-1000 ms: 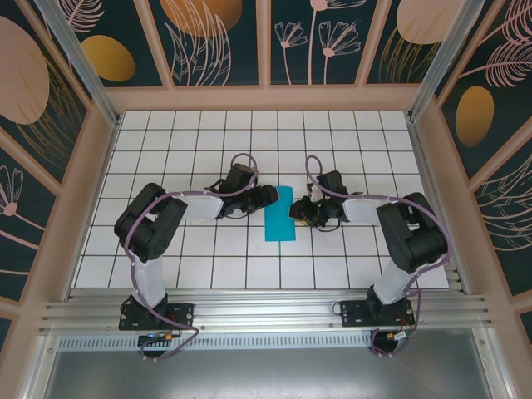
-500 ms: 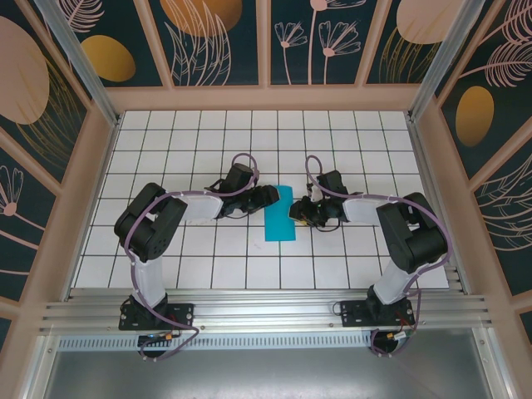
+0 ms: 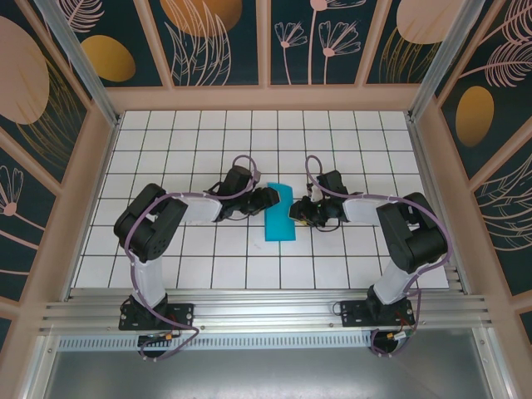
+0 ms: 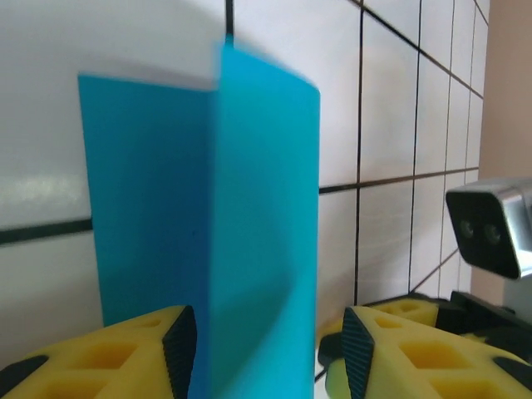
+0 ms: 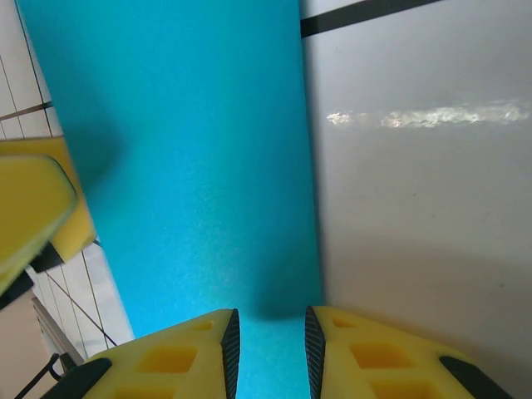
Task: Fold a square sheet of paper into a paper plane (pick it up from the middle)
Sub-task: First fold in half a square sheet of paper at the center of the table, then fold the triangle a second time at the center of the table.
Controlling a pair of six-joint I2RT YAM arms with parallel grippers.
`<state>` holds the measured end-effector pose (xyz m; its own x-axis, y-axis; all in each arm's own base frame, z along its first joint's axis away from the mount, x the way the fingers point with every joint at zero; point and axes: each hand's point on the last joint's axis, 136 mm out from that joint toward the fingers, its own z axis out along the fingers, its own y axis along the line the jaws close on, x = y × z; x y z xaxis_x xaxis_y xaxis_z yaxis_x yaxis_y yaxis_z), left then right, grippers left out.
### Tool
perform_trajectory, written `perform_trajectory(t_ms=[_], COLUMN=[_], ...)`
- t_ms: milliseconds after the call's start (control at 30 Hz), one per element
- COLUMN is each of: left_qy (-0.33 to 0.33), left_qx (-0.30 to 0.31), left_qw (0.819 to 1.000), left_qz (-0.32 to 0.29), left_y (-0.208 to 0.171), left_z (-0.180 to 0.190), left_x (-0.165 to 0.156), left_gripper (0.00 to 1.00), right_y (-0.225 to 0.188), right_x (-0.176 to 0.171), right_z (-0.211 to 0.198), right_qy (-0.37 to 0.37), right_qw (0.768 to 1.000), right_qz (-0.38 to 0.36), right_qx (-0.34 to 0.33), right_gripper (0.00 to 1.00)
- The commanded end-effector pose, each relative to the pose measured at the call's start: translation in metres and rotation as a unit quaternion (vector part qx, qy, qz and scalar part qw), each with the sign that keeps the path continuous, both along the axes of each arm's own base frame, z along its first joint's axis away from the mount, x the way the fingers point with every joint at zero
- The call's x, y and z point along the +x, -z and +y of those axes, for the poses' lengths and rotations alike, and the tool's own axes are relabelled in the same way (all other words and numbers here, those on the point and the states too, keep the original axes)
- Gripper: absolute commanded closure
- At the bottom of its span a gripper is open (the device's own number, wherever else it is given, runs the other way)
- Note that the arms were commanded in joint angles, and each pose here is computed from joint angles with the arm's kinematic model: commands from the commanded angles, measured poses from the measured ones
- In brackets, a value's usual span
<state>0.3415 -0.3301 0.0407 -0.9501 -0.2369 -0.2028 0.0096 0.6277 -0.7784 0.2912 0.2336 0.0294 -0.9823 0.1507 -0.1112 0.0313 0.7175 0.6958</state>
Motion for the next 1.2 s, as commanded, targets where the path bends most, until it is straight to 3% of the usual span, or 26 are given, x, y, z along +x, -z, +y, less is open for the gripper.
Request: perform_trajectory(t_ms=[0,700,933,1067,1167], left_qy=[0.004,0.024,0.008,0.001,-0.005], left_qx=[-0.046,-0.118,-0.11,-0.115,-0.116], left_qw=[0.999,0.993,0.994,0.993,0.993], left_qz=[-0.003,0.004,0.015,0.016,0.018], left_y=[-0.018,-0.036,-0.028,-0.031,-0.032], left_z=[-0.002,-0.012,-0.006,-0.006,-0.005], left_x=[-0.008,-0.043,-0.046,-0.045,-0.046], left_gripper=[0.48,0.49,0.6,0.68,0.72], right_y=[0.0,-0.013,-0.047,-0.062,-0.07], right_x=[-0.002,0.001,0.001,-0.012,-0.021], right_z=[0.0,-0.002,-0.016,-0.016,-0.014], right_qy=[-0.003,0.013,0.041,0.034,0.025], right_qw=[1.0,1.0,0.995,0.99,0.985], right_qz=[-0.004,-0.023,-0.092,-0.135,-0.17], right_qx=[-0.002,-0.003,-0.014,-0.02,-0.025], right_gripper=[0.7,0.68,0.57,0.46,0.44])
